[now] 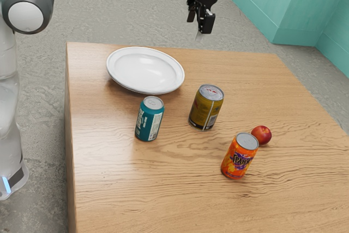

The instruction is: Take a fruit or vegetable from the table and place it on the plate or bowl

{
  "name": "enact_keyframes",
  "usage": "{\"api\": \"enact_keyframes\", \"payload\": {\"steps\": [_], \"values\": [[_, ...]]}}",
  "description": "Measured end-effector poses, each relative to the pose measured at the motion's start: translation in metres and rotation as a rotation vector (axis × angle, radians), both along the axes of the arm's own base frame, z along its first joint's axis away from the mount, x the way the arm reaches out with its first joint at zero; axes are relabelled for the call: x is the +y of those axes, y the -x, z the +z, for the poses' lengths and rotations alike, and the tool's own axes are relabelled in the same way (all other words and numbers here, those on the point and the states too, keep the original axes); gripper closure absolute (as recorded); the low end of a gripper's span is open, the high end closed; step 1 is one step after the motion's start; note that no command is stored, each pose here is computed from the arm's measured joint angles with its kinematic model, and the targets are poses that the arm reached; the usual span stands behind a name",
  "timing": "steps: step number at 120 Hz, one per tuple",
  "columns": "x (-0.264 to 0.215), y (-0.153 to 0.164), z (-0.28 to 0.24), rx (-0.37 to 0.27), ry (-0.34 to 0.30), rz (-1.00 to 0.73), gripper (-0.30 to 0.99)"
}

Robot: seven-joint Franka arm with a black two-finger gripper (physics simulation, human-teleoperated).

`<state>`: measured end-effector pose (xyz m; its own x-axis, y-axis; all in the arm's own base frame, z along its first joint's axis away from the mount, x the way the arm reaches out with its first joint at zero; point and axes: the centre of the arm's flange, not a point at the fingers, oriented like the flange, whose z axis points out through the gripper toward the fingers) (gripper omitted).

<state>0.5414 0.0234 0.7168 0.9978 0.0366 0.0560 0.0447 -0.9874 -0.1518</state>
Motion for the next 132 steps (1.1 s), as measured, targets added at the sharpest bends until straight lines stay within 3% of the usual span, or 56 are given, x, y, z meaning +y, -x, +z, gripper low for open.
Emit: {"api": "enact_keyframes", "payload": {"steps": [27, 31, 41, 58, 65, 81, 96, 132], "values": [[0.004, 0.001, 0.002, -0.003, 0.002, 0.008, 0.00], [0.004, 0.006, 0.015, -0.029, 0.002, 0.008, 0.00], [0.003, 0.031, 0.085, -0.168, 0.002, 0.009, 0.00], [-0.007, 0.038, 0.107, -0.227, 0.005, -0.012, 0.00], [-0.017, 0.023, 0.096, -0.228, 0.007, -0.037, 0.00], [-0.069, -0.047, 0.022, -0.154, 0.033, -0.136, 0.00], [-0.053, -0.097, -0.033, -0.140, 0.066, -0.114, 0.00], [-0.093, -0.147, -0.090, -0.201, 0.103, -0.183, 0.00]]}}
